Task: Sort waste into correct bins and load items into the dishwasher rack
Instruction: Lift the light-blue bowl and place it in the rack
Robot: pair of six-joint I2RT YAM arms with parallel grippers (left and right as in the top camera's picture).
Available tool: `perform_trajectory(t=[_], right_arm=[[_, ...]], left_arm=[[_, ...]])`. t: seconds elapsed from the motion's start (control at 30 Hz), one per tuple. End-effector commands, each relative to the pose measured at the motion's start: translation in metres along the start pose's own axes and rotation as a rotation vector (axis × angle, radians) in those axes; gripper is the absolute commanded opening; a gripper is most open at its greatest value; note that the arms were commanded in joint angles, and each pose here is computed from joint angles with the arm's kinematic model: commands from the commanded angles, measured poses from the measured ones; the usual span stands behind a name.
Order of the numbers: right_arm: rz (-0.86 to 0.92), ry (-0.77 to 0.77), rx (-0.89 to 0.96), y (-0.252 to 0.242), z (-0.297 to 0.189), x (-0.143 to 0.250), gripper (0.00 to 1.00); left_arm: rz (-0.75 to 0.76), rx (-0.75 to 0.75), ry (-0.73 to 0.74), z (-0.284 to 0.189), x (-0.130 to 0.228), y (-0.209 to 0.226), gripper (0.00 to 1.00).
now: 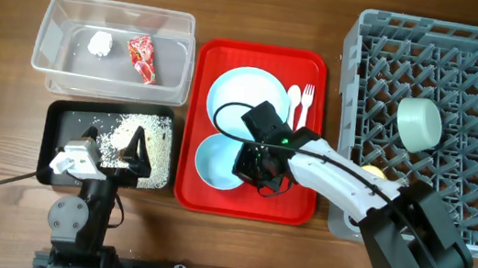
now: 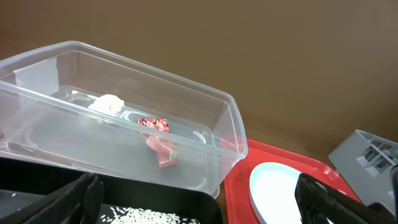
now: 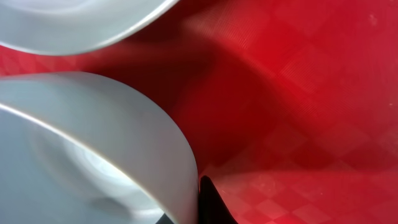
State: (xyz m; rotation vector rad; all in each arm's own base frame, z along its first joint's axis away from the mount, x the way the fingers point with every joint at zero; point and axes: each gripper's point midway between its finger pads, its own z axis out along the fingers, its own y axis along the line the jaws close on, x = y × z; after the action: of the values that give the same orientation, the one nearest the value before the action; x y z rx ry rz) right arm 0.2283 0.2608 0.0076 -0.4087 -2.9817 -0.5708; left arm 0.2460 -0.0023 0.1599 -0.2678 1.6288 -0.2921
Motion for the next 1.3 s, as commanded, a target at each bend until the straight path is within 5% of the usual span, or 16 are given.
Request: perform_trajectory(t=[0.0, 0.27, 0.4, 0.43, 0.53, 0.7, 0.83, 1.27], right_arm=[[-0.027, -0.083, -0.004, 0.002, -0.028, -0.005, 0.04], [-0.245, -0.568, 0.082, -0.012, -0.148, -0.042, 0.04], [-0.137, -1.048, 0.355, -0.071, -0.259, -0.068, 0.04], [-0.039, -1.298, 0.548, -0.107, -0.324, -0.071, 0.04], [0.102, -1.512, 0.794, -0.143, -0.392, -0.065, 0.04], [0.289, -1.488, 1.205, -0.191, -0.452, -0.071, 0.04], [0.407, -1.279, 1.492, -0.239, -0.479, -0.087, 0.04], [0.372, -0.953, 1.696, -0.297, -0.422, -0.151, 0.04]], left_arm=[[0.013, 0.009, -0.002, 0.0, 0.002, 0.0, 1.0], [0.013, 0.009, -0.002, 0.0, 0.002, 0.0, 1.0], [0.013, 0.009, -0.002, 0.0, 0.002, 0.0, 1.0], [0.013, 0.009, -0.002, 0.0, 0.002, 0.0, 1.0], [0.013, 0.009, -0.002, 0.0, 0.002, 0.0, 1.0], [0.013, 0.009, -0.002, 0.0, 0.002, 0.0, 1.0], [0.013, 0.009, -0.002, 0.0, 0.002, 0.0, 1.0], [0.013, 0.009, -0.002, 0.0, 0.002, 0.0, 1.0]])
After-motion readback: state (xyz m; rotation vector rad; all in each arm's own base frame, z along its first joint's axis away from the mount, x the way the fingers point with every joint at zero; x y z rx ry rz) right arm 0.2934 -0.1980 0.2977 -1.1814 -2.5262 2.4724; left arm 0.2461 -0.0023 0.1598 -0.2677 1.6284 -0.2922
